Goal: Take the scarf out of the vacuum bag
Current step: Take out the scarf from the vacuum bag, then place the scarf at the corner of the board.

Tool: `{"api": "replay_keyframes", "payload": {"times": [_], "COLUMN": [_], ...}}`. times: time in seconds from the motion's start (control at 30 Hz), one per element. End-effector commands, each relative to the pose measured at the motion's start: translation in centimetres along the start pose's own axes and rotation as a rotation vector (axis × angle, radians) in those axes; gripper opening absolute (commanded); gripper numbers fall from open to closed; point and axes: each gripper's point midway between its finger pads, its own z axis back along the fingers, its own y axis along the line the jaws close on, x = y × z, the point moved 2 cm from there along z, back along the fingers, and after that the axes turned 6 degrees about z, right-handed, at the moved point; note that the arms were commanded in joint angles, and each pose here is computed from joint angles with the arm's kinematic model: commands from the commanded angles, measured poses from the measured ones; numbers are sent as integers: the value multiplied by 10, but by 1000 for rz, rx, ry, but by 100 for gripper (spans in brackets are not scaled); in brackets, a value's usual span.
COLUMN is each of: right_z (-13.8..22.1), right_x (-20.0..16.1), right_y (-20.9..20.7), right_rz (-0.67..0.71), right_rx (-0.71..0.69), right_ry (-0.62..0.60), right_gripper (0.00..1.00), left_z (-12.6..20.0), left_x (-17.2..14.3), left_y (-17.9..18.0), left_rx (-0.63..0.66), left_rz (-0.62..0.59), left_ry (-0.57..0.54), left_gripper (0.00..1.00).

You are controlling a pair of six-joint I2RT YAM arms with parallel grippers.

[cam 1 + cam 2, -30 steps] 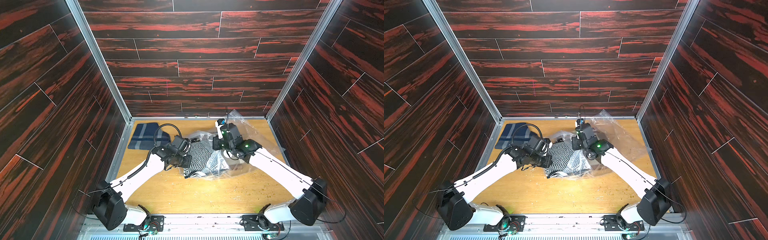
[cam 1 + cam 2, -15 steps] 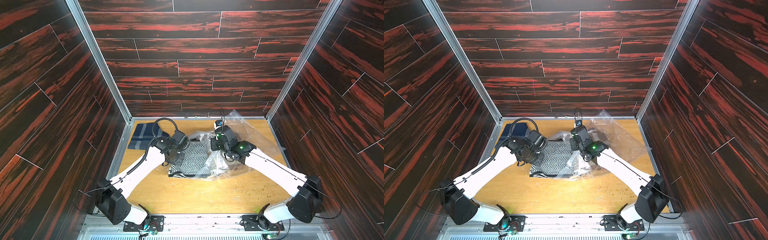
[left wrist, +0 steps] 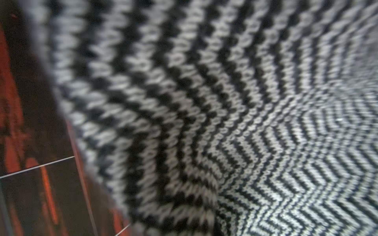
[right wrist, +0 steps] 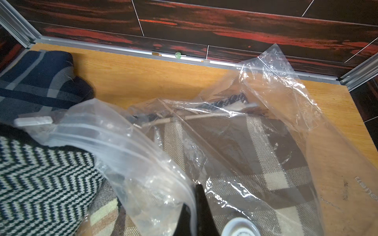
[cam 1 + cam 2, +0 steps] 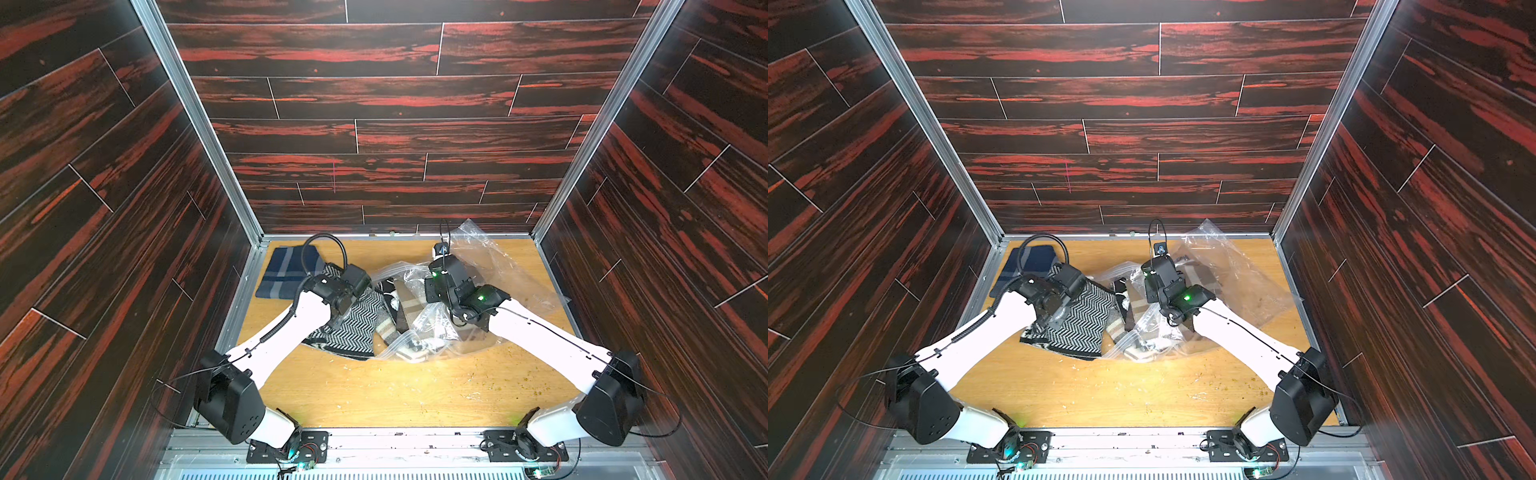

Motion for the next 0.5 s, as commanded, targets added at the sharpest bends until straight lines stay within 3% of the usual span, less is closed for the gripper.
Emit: {"api": "replay_keyframes", "payload": {"times": [0.0, 0.1, 0.2, 0.47], "right_z": [6, 6, 7, 5], "right_x": [2, 1, 0, -14], "right_y": [-8, -10, -10, -7], "right_rz": [8, 8, 7, -6], "right_rx": [-28, -26, -13, 21], "right_ry": [-20, -20, -18, -8], "right_gripper": [0, 0, 0, 0], "left_z": [-8, -10, -11, -23], "left_x": [-4, -7, -10, -28], "left_y": [21, 30, 39, 40], "left_rx": [152, 185, 125, -53], "left_rz": [-78, -85, -73, -279], "left_ry": [-48, -106, -128, -229], "left_gripper": [0, 0, 0, 0]}}
